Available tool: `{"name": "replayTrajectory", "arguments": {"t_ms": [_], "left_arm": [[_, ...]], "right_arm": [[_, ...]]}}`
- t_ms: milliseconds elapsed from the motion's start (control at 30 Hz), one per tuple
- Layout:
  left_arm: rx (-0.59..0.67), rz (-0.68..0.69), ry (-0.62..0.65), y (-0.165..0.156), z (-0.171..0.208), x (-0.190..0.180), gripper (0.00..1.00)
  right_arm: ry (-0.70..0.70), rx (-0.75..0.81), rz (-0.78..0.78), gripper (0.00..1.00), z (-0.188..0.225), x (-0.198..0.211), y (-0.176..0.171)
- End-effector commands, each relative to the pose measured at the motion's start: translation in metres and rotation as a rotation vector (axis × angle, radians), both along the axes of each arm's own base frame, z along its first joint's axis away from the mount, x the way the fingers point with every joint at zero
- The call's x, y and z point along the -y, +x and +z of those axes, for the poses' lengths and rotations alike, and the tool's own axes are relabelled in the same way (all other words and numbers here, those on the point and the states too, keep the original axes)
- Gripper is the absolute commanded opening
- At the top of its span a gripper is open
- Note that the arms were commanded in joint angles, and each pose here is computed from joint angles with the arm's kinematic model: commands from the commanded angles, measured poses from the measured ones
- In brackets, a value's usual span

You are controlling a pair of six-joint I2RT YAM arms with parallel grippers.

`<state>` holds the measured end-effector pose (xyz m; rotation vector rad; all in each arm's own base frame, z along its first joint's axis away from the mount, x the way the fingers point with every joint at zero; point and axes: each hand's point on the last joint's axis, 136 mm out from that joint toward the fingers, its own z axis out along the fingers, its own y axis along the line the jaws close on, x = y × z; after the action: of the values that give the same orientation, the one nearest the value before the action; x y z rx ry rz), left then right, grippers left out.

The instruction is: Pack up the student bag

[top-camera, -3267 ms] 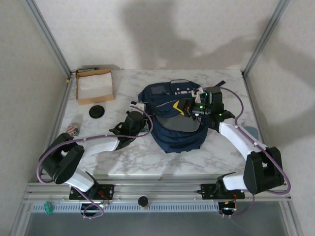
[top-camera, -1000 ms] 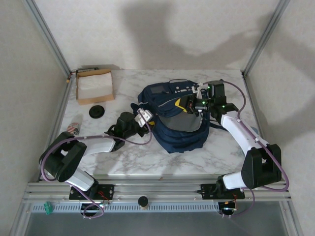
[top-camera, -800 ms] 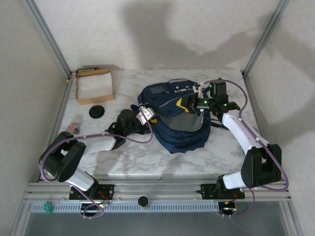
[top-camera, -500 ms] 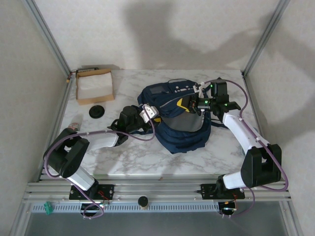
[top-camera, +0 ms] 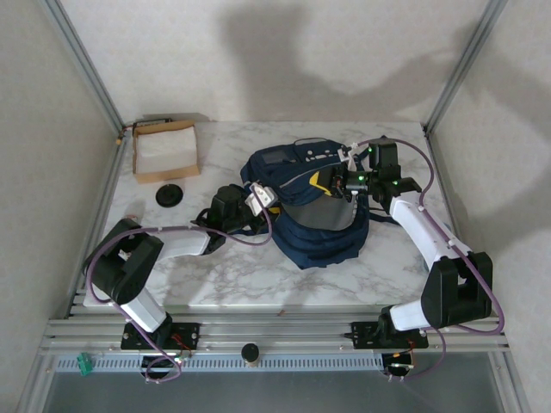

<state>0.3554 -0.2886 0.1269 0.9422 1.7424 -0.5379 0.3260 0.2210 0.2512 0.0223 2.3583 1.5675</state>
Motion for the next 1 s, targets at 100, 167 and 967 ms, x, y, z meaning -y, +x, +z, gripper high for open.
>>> {"name": "replayTrajectory", "arguments": {"t_ms": [100, 167, 967], "left_arm": [[0.049, -0.009, -0.068, 0.006, 0.029, 0.004, 0.37], [0.053, -0.009, -0.069, 0.006, 0.031, 0.004, 0.35], [-0.083, 0.234, -0.114, 0.053, 0.009, -0.034, 0.00]], "right_arm": [[0.073, 0.186, 0.075, 0.00, 0.049, -0.007, 0.001], [0.073, 0.189, 0.073, 0.00, 0.050, -0.006, 0.001], [0.073, 0.187, 0.058, 0.00, 0.050, -0.005, 0.001]]}}
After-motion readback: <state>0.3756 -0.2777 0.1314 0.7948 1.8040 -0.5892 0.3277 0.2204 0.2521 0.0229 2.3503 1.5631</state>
